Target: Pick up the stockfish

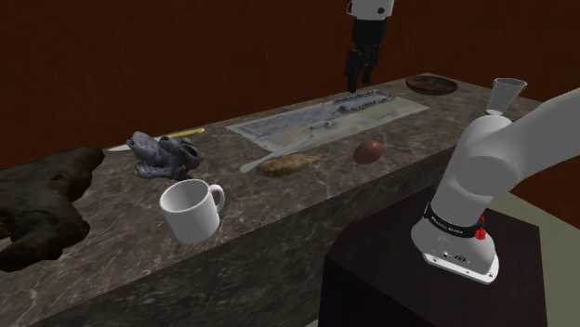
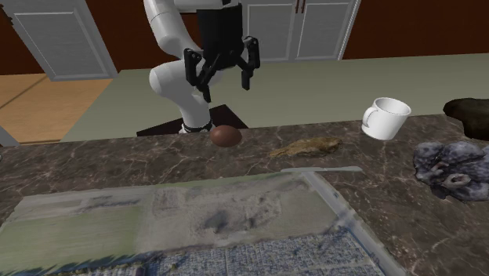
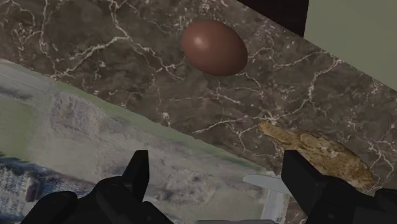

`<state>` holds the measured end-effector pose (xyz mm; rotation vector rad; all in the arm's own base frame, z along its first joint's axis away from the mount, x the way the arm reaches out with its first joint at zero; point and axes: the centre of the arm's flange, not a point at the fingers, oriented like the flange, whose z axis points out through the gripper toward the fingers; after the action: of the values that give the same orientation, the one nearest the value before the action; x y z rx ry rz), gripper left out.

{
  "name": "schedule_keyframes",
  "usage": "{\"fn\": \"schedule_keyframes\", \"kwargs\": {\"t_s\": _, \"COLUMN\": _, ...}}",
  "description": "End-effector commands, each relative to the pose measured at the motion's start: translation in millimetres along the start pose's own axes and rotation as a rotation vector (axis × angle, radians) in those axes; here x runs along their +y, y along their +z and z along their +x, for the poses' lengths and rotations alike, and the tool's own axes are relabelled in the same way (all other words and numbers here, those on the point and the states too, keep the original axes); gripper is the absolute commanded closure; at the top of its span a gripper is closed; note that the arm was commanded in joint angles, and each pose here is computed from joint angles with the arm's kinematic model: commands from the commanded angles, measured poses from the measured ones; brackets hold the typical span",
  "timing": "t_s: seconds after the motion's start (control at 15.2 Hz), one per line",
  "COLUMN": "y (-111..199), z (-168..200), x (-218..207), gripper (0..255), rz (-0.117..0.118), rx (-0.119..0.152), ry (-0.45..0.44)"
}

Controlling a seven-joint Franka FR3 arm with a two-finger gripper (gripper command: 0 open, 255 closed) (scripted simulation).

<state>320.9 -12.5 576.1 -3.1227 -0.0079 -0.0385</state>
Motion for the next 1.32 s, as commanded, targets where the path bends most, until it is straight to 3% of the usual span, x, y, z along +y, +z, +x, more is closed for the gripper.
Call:
{"fn": "schedule_keyframes", "kwargs": {"t_s": 0.0, "y": 0.0, "z": 0.0, "x": 0.0, "gripper": 0, "rz": 0.0, "rx": 0.0, "ry": 0.0}}
{"fn": "schedule_keyframes", "kwargs": {"t_s": 0.66, "y": 80.4, "z": 48.4, "x": -75.8, "gripper": 0, "rz": 0.033, "rx": 0.099, "ry": -0.464}}
{"fn": "schedule_keyframes", "kwargs": {"t_s": 1.25, "y": 147.5, "z": 64.5, "x": -159.7, "gripper": 0, "rz": 0.062, "rx": 0.187, "ry": -0.882}}
